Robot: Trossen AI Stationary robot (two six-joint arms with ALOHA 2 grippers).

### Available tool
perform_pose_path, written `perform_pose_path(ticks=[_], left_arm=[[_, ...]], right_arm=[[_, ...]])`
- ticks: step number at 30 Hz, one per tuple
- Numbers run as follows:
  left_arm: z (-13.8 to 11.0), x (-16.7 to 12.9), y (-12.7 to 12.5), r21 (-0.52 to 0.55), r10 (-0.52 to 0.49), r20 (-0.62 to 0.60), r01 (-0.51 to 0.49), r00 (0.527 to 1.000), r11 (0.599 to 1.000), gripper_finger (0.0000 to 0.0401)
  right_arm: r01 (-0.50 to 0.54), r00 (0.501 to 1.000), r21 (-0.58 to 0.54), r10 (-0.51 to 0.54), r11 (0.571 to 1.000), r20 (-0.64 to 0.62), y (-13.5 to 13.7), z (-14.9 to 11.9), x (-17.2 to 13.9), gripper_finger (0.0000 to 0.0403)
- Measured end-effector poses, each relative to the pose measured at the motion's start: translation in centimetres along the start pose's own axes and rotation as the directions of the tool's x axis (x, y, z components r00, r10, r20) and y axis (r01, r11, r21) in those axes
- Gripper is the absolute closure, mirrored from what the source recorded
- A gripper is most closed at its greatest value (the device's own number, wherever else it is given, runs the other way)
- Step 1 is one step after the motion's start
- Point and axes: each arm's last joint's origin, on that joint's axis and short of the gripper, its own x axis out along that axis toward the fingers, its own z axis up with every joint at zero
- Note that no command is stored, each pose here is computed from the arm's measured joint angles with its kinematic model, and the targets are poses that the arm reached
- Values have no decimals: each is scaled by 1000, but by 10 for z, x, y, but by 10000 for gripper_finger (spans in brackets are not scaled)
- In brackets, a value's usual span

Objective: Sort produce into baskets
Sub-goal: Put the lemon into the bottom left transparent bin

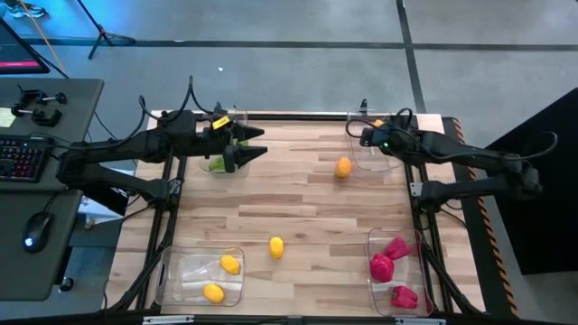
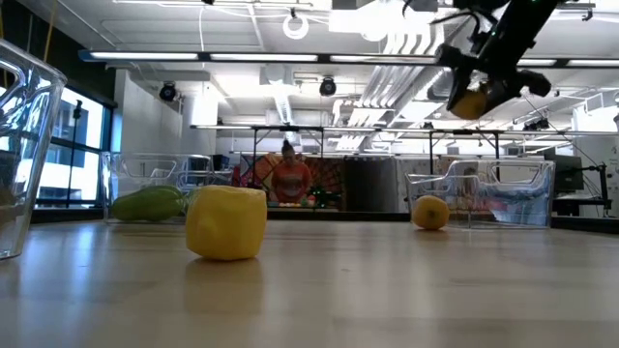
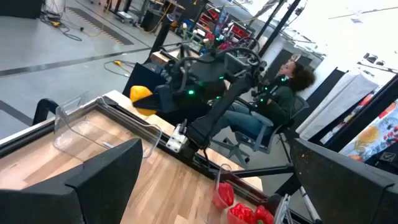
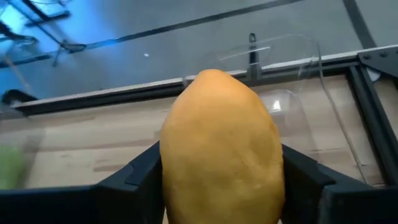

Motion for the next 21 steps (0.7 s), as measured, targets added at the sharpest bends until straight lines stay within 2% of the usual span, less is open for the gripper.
perform_pose_path(ticks=[3,7,11,15,21], left_arm=[[0,0,0,-10,-1,2,1,1000,1000,6],[0,0,0,-41,1,-3,-1,1000,999,6],[-1,0,0,-44,-1,-8,0,1000,999,6],[-1,0,-1,-44,-24,-21,23,999,999,6],[-4,0,0,-44,-22,-49,20,999,999,6]], right_arm=[[42,998,-9,-42,999,-40,2,0,13,183],[103,985,-79,-113,992,-130,4,-6,32,177],[150,972,-147,-173,978,-159,8,-13,48,175],[184,949,-282,-244,942,-197,9,-23,60,174],[321,887,-320,-401,891,-229,-5,-26,63,174]])
